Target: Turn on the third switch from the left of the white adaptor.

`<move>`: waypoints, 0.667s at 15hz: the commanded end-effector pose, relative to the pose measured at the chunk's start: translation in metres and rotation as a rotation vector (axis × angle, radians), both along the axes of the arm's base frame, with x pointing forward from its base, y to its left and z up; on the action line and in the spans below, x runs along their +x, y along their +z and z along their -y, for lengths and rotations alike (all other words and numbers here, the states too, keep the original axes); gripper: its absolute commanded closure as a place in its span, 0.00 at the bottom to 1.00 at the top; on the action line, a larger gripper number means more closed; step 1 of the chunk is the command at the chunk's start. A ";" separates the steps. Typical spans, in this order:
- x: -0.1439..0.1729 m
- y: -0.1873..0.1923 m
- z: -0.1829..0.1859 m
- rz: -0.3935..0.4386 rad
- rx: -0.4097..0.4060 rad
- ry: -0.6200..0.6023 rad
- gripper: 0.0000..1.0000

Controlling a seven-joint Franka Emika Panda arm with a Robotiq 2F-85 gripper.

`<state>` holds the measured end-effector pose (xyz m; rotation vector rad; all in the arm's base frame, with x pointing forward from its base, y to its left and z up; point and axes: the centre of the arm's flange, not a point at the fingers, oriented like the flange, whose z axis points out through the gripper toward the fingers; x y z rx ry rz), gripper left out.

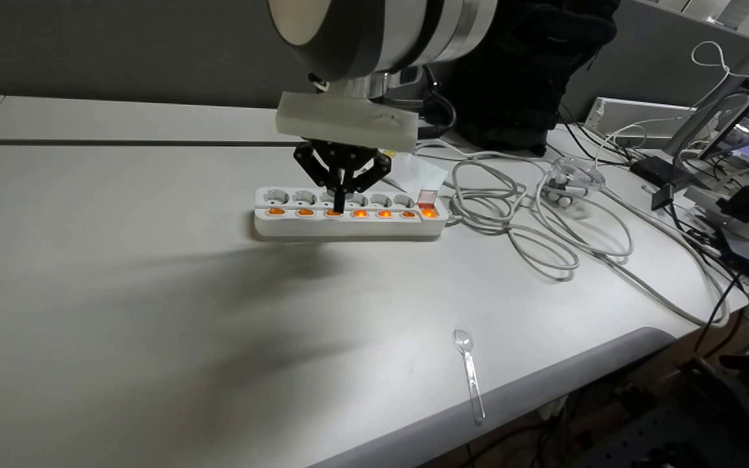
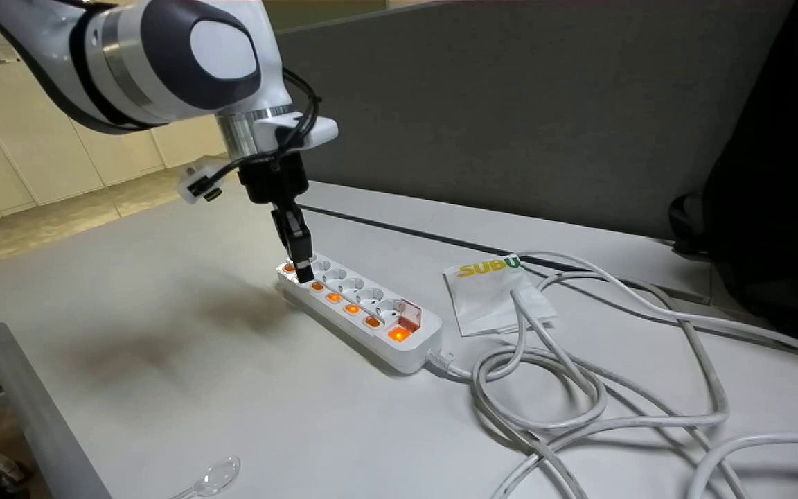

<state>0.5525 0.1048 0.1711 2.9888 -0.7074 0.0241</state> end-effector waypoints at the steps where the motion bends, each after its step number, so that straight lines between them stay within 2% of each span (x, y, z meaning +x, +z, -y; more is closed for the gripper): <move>1: 0.009 -0.009 0.000 -0.001 0.001 -0.017 1.00; 10: 0.020 -0.012 -0.006 0.036 0.004 -0.006 1.00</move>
